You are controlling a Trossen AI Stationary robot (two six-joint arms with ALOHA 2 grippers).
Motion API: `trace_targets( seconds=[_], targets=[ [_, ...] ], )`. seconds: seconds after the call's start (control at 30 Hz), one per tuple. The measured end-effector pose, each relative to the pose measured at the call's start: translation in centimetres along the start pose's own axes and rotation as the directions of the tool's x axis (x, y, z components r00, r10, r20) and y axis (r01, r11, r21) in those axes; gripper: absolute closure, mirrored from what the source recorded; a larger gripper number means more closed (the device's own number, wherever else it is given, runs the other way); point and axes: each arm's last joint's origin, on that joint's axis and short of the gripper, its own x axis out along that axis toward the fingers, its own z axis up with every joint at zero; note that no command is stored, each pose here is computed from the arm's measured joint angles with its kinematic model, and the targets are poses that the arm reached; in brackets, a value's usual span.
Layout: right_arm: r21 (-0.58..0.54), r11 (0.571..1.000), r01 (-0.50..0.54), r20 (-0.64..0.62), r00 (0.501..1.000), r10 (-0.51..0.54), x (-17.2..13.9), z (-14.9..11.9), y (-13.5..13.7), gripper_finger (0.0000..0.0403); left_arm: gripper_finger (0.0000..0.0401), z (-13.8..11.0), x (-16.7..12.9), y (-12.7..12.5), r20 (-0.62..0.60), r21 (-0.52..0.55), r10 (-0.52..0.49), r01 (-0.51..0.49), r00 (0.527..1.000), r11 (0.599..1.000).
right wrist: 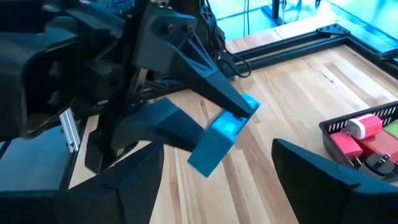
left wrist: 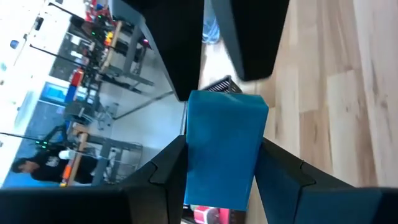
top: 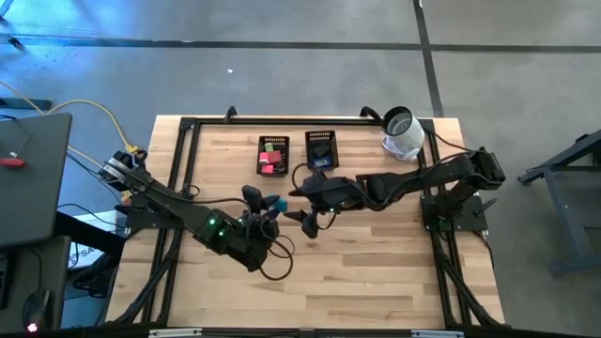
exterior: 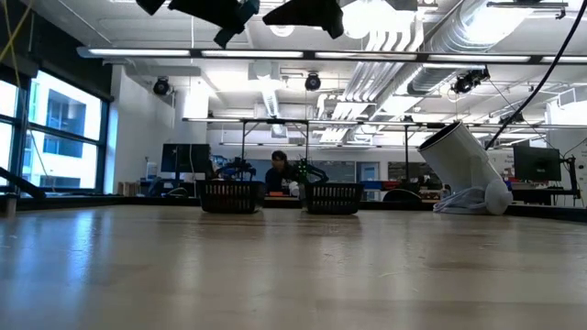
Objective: Pick & Place Office items
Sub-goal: Put the light blue digital clock into the right black bin
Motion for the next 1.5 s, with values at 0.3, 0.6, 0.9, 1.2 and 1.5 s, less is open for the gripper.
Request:
trace_targets(
  seconds=[0.3, 0.6, 0.9, 1.2, 1.5],
  targets=[
    [-0.007, 1.000, -0.012, 0.032, 0.999, 0.012, 0.0, 0.3, 0.1, 0.0117, 0.0261, 0.7, -0.2, 0.1, 0.037, 0.023, 0.041, -0.042, 0.998, 0.999],
    [-0.009, 1.000, -0.015, 0.041, 0.999, 0.015, 0.0, 0.4, 0.1, 0.0143, 0.0261, 1.4, -0.2, 0.2, 0.068, 0.027, 0.069, -0.071, 0.995, 0.997],
    [0.001, 1.000, -0.017, 0.047, 0.999, 0.017, 0.0, 0.5, 0.1, 0.0298, 0.0261, 1.4, -0.2, 0.2, 0.071, 0.031, 0.078, -0.080, 0.994, 0.996],
    [0.031, 0.999, -0.029, 0.043, 0.999, 0.027, 0.1, 0.7, -0.5, 0.0353, 0.0261, 1.4, -0.2, 0.3, 0.064, 0.047, 0.101, -0.104, 0.993, 0.993],
    [-0.001, 1.000, -0.031, 0.041, 0.999, 0.031, 0.2, 0.8, -0.7, 0.0359, 0.0216, 1.8, -0.4, 0.2, 0.096, -0.015, 0.068, -0.066, 0.993, 0.998]
  ],
)
